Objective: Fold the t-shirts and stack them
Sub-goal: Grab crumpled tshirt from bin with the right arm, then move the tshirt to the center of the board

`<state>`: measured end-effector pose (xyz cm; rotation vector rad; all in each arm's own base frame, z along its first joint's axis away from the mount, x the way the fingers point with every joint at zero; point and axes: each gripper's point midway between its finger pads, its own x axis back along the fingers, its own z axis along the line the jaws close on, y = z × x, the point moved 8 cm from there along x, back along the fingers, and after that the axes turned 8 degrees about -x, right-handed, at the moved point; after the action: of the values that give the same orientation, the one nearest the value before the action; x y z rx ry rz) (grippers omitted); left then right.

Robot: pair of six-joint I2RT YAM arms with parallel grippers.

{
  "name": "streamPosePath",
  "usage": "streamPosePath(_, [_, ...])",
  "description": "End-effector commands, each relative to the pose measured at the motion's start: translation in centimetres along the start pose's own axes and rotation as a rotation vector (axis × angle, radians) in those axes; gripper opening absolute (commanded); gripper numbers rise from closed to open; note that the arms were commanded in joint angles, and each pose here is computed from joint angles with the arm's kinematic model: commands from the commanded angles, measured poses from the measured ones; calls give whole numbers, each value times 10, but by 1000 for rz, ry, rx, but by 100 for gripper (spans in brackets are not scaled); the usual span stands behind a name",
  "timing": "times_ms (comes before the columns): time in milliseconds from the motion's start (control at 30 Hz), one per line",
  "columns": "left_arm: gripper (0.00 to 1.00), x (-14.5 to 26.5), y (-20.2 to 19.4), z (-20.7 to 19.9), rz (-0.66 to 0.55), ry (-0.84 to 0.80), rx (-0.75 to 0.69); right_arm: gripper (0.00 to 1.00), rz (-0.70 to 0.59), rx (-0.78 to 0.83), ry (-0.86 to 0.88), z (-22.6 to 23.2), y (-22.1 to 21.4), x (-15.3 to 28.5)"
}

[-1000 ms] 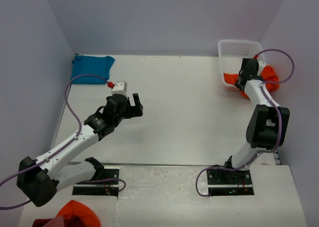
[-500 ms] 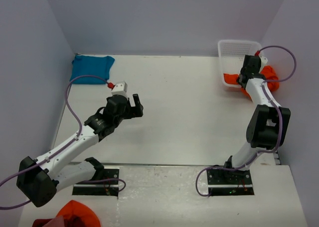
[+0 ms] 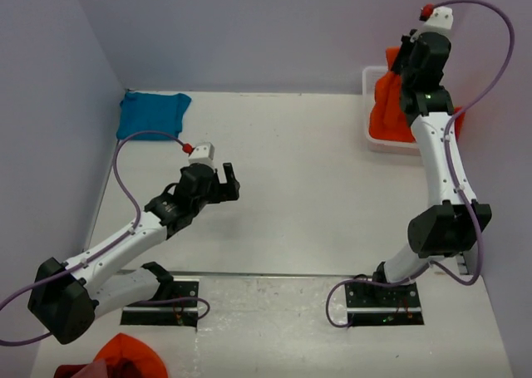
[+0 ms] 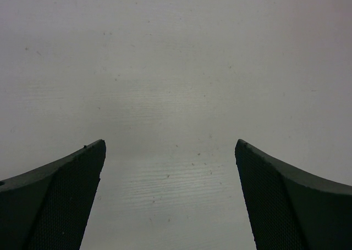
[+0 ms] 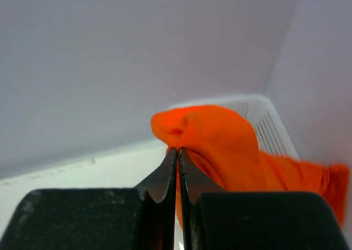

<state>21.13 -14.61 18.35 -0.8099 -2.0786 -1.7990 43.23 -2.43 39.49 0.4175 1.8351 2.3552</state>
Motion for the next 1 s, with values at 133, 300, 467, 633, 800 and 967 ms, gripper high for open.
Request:
streamPosePath(133, [99, 0, 12, -6, -59, -50, -17, 0, -452, 93, 306, 73, 177, 107])
streamPosePath(300, [100, 3, 16, 3, -75, 48, -9, 0, -551, 139, 525, 96, 212, 179])
streamPosePath(467, [100, 5, 42, 10, -101, 244, 61, 0, -522, 104, 799, 91, 203, 255])
streamPosePath(633, [100, 17, 74, 2, -147, 251, 67, 0, -267, 94, 1099, 99, 150, 294])
streamPosePath(800, [100, 43, 94, 9, -186, 311, 73, 0, -88, 62, 1139, 97, 79, 292])
streamPosePath(967, [100, 39, 90, 0, -136, 212, 14, 54, 116, 45, 808, 93, 31, 238])
